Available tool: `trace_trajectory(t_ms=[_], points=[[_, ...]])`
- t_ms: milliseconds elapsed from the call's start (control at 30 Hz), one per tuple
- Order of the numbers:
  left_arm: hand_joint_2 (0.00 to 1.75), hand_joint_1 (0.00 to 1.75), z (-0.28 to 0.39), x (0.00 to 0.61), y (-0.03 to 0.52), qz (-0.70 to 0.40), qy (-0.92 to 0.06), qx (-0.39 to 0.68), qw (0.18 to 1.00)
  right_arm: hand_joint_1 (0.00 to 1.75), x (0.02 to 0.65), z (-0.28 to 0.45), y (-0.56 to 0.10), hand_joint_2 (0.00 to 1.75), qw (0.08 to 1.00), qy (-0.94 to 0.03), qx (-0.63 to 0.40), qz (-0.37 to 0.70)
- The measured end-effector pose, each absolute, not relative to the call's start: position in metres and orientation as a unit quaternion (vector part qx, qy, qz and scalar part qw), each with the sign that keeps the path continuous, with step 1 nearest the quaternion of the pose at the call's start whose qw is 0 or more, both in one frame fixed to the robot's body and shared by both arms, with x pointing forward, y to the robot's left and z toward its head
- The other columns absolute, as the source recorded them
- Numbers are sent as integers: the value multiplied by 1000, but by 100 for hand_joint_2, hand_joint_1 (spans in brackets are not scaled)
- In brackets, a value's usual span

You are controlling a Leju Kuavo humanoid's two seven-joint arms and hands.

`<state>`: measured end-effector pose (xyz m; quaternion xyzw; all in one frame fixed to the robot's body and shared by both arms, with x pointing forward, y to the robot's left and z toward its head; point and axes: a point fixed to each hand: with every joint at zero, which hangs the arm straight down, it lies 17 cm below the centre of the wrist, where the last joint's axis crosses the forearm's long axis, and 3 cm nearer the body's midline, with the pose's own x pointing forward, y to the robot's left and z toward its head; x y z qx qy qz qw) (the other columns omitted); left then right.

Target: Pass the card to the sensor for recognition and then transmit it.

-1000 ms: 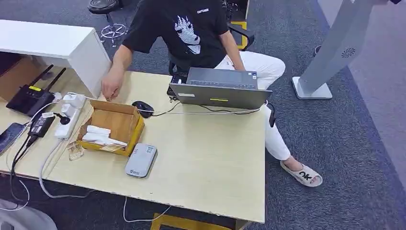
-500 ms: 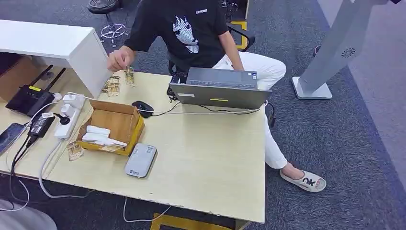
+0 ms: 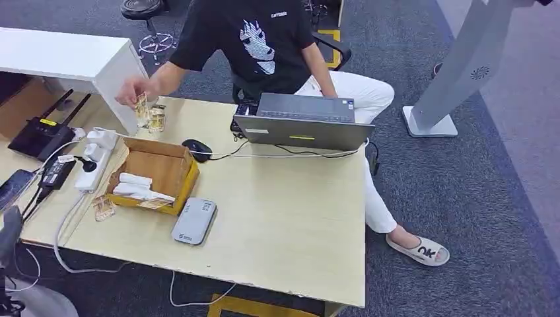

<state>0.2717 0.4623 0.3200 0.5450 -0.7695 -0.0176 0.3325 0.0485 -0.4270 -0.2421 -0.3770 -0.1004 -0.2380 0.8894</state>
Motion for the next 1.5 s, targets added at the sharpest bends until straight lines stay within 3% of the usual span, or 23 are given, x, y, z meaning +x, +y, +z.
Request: trace_trajectory(t_ms=[500,733,1233,1267,1300,1500], points=[[175,0,326,356,442,-101,-742,549,370,0,58,-245,-419,175,908,-99,-368,-176],[175,0,294,399,426,-141,-717,539,420,0,63,-248,-410,175,920,-96,-358,-129],[175,0,253,419,389,-189,-704,503,464,0,66,-252,-390,175,931,-92,-342,-85],[175,9,252,419,388,-190,-704,502,465,0,66,-252,-390,175,932,-92,-341,-85],[175,175,251,419,386,-191,-705,500,465,0,66,-252,-390,175,932,-92,-341,-84],[175,175,244,418,377,-201,-708,488,469,0,68,-252,-389,175,932,-96,-340,-77]])
